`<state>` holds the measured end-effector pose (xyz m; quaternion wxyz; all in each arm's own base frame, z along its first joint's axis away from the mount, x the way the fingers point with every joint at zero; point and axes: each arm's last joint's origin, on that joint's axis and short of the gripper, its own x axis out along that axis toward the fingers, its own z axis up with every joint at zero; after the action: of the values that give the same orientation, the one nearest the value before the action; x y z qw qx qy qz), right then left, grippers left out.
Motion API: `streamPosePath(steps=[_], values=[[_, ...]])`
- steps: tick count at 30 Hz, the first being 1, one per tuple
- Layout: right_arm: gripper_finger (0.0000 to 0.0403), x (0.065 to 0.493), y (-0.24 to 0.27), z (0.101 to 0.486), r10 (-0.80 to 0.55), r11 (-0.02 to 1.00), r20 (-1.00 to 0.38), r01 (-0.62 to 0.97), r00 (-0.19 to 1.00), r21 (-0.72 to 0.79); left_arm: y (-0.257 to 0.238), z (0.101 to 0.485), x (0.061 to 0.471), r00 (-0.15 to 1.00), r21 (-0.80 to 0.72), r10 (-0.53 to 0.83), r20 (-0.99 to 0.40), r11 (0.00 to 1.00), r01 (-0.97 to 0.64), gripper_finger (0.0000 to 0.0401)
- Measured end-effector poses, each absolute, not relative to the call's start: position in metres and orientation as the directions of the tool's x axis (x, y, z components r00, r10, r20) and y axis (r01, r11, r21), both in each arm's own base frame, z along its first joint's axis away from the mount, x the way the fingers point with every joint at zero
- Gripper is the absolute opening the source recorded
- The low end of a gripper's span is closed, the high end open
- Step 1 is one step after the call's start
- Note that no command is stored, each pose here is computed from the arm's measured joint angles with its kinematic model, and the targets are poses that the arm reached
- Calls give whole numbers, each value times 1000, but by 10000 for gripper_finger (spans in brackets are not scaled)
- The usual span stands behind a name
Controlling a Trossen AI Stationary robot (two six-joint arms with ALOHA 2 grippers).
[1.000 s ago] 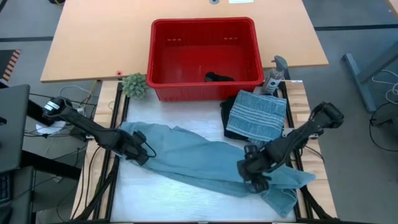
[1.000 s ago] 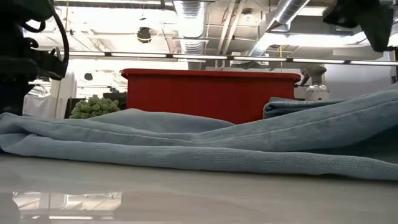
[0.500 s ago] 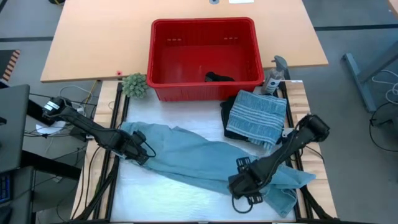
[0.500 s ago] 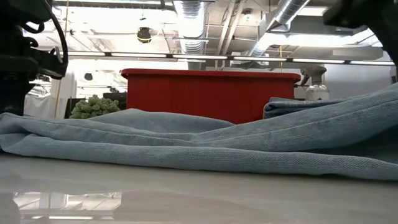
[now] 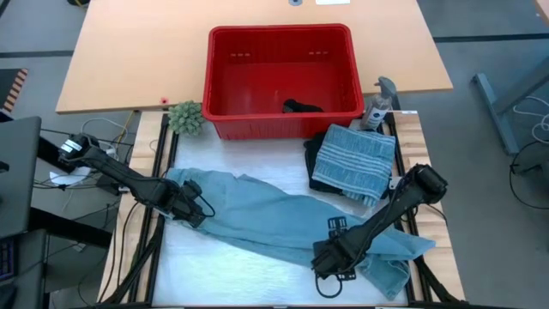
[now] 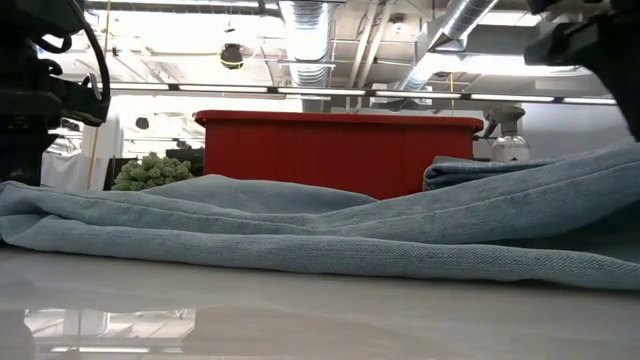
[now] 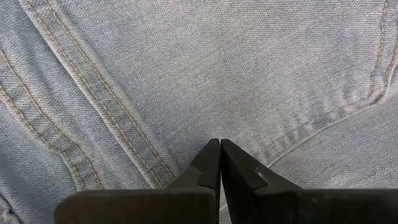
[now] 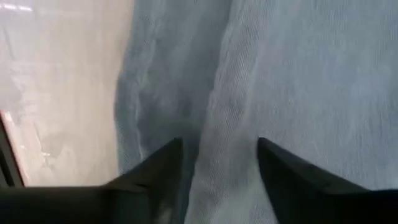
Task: Fold Laundry from Bin
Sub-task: Fold the blue pants
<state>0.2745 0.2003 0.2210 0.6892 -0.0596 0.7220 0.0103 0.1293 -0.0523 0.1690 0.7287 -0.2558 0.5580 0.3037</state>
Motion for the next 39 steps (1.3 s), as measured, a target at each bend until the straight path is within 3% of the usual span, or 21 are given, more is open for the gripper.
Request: streamPosePath(steps=[5,6,14,21,30,39], values=[[38,273,198,221,-85,994,-994,-79,-62,-80,-52,169,130,197,-38,155,-968,685,-728,0],[24,273,198,221,-85,993,-994,-81,-63,-80,-53,169,130,198,-41,153,-968,684,-728,0],[21,280,205,269,-38,990,-999,-139,-3,-38,-53,169,130,200,-49,141,-970,687,-725,0],[21,287,230,309,202,935,-970,-322,133,150,-53,169,130,202,-47,145,-969,690,-722,0],[28,276,236,275,161,942,-986,-303,40,141,-53,169,129,184,-36,126,-975,726,-687,0],[118,280,236,237,198,960,-978,-215,65,180,-55,169,127,128,-53,38,-991,765,-641,0]])
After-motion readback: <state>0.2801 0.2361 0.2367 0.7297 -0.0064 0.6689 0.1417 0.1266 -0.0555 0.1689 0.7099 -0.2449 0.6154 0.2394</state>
